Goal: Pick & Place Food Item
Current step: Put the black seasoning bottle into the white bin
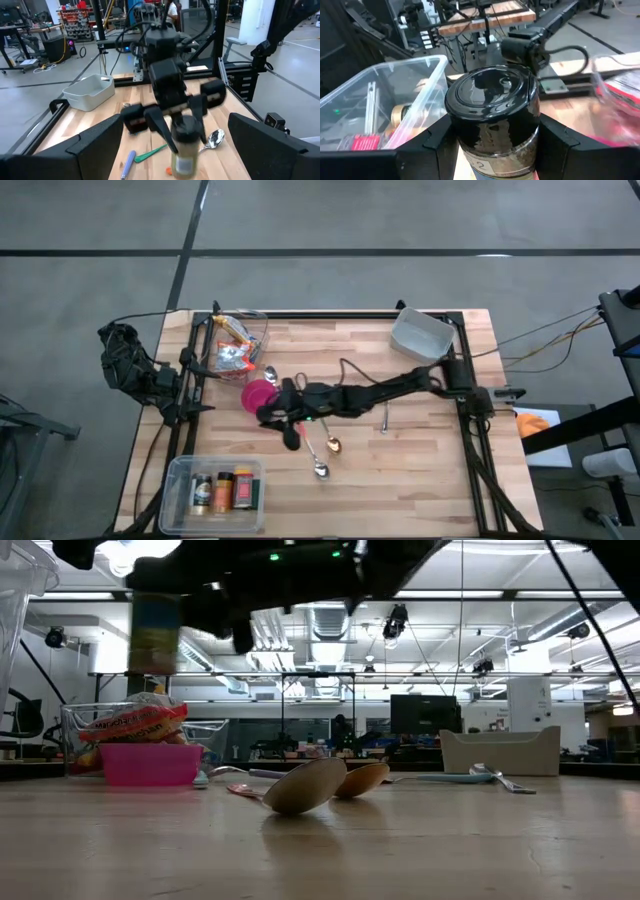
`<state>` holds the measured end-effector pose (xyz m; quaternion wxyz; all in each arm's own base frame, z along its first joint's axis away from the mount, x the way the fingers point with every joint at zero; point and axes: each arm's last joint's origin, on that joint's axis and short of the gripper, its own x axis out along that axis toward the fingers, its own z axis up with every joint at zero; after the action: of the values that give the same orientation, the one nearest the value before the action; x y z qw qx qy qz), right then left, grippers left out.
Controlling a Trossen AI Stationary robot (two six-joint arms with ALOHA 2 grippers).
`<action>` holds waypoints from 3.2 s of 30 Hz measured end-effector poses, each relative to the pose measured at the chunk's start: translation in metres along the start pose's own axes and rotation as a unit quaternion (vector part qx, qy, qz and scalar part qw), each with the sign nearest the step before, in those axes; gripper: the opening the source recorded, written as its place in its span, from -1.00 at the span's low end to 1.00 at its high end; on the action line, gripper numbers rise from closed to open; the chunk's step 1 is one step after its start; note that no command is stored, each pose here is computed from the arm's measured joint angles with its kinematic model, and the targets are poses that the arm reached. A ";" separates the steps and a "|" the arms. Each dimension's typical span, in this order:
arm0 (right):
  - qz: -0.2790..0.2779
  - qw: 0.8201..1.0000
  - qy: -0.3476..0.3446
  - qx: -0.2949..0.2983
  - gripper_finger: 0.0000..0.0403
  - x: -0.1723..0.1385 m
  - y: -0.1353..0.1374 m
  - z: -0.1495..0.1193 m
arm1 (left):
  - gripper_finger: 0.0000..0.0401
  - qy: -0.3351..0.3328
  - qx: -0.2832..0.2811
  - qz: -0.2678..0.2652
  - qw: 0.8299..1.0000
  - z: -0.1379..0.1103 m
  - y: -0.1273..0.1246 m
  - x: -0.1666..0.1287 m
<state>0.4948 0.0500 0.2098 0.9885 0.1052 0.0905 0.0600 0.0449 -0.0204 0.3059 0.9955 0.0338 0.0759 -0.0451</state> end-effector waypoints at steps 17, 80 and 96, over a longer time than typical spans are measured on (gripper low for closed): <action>0.006 1.000 0.025 0.001 0.04 0.057 -0.010 -0.048 | 0.82 0.000 0.000 0.000 1.000 0.000 0.000 0.000; -0.008 0.997 0.073 0.018 0.64 0.060 -0.014 -0.077 | 0.82 0.000 0.000 0.000 1.000 0.000 0.000 0.000; 0.017 0.999 0.014 0.023 0.64 0.025 0.000 -0.002 | 0.82 0.001 0.001 0.000 1.000 0.000 0.000 0.000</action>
<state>0.5186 0.0536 0.2038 0.9832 0.1288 0.1044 0.0759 0.0450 -0.0204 0.3057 0.9955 0.0345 0.0765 -0.0450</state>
